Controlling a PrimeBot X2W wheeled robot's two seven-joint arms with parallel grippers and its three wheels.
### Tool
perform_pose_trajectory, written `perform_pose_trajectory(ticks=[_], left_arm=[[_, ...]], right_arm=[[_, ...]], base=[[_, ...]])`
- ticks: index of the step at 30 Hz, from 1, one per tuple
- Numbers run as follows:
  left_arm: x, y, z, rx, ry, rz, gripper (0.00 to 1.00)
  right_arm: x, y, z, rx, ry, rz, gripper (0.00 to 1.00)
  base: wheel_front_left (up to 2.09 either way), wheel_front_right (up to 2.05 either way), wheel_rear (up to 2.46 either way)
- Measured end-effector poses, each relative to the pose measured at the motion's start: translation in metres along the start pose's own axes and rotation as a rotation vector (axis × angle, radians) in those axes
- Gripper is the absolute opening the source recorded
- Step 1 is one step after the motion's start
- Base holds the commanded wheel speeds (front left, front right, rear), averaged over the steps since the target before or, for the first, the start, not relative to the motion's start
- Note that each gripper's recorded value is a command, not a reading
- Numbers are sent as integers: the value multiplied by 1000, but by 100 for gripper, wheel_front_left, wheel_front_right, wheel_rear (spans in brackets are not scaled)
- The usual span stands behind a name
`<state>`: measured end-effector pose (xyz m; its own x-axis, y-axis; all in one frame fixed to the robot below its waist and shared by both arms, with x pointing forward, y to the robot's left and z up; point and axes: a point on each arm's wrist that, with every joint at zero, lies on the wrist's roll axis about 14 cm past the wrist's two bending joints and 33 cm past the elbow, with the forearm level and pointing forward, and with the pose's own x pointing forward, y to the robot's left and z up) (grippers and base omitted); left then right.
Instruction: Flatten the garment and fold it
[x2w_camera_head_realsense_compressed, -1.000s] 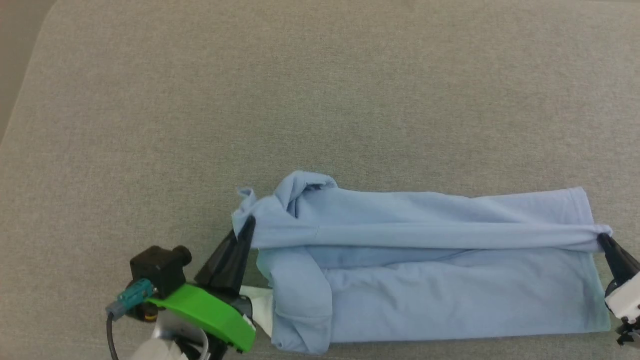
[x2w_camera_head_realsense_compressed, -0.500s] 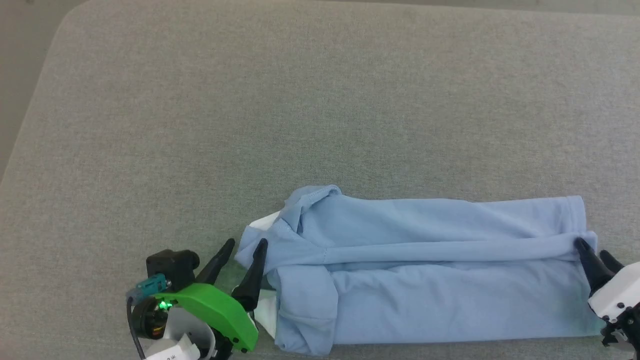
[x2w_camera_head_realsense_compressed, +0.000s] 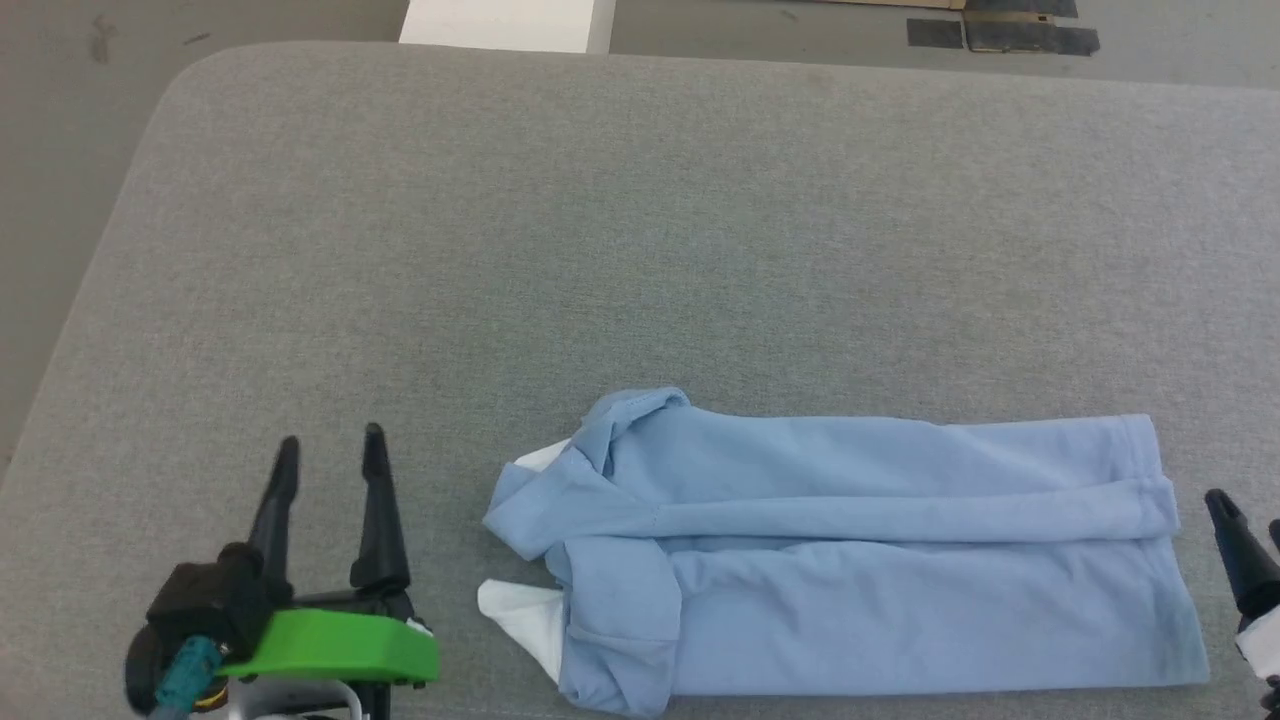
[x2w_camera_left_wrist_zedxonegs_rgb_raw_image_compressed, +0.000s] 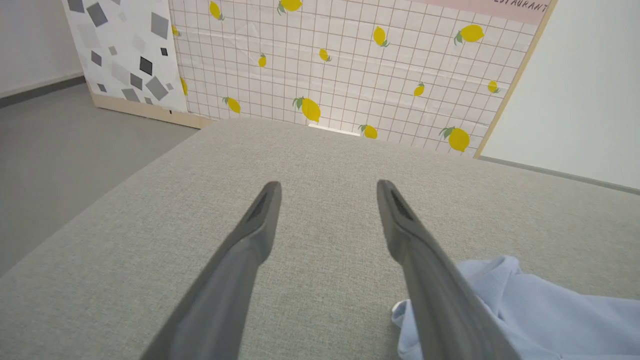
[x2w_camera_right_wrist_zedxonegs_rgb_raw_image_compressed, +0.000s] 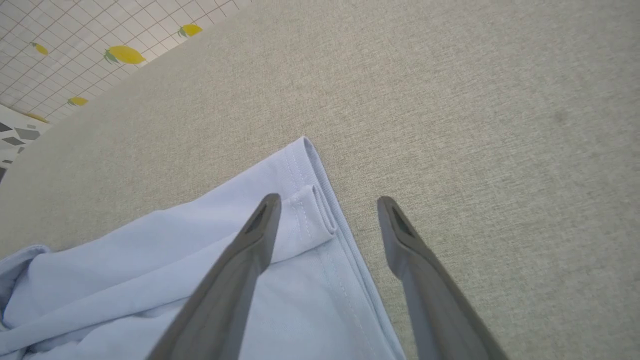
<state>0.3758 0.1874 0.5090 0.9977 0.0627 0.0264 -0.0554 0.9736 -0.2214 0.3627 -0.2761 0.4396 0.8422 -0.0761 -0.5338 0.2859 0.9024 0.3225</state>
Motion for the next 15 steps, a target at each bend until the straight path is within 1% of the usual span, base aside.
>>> perform_pose_trajectory(ticks=[2,4,6,9,15], left_arm=[[-2,1,7,76,-36,12,100],[-3,0,19,100,-84,29,100],[-6,-2,19,100,-94,41,100],[-14,-1,10,96,-65,51,100],[-18,6,2,100,-45,67,100]], right_arm=[[1,0,-2,-8,2,-5,100],[4,-1,-6,-12,8,-9,100],[8,-1,-14,-17,36,-12,100],[14,-2,-27,-36,84,-26,100],[30,2,-54,-60,189,-31,100]], base=[[0,0,0],[0,0,0],[0,0,0],[0,0,0],[0,0,0]])
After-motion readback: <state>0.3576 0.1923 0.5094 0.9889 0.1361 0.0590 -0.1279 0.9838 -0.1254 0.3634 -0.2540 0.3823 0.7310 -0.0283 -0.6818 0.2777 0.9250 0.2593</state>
